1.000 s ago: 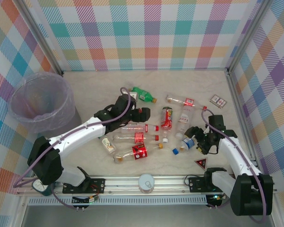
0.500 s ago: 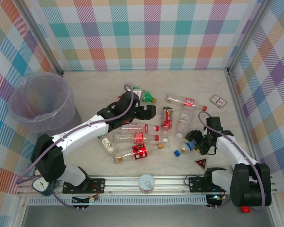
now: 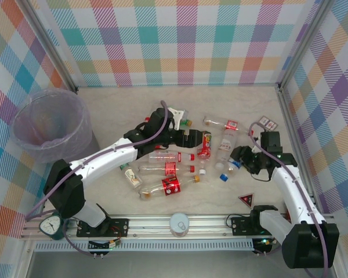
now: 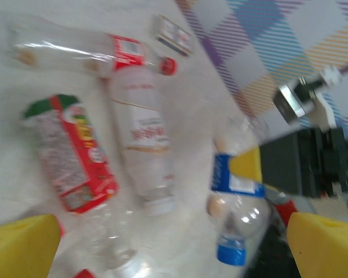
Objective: Put the plastic bottles in the bin
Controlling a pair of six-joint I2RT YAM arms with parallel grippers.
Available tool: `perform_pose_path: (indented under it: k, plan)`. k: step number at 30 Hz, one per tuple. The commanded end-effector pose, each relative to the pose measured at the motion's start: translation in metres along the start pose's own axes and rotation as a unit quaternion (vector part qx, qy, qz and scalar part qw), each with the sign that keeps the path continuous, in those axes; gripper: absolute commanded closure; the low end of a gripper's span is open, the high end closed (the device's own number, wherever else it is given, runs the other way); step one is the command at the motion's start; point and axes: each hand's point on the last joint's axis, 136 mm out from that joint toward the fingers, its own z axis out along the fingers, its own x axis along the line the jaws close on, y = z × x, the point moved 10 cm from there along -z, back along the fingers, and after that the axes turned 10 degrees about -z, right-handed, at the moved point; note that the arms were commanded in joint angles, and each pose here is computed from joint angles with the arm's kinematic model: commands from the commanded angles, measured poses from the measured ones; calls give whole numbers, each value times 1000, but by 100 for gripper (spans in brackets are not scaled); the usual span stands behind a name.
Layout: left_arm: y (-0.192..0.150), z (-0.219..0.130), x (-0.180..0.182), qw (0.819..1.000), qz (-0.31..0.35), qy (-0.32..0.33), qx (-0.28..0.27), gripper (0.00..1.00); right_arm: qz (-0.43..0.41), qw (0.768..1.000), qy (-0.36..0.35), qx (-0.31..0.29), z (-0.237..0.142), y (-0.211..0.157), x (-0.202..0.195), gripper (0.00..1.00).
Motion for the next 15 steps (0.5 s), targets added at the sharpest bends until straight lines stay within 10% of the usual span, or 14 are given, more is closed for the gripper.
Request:
perform_pose_path:
  k: [1,15]
  plan:
    - [-5,10,-18,992,-1,-114,50,0,-55,992,113,-15,-2,32,32,45]
    - [-15,65,-20,987,-3,-145,77,3,-90,967,235,25,7,60,66,48]
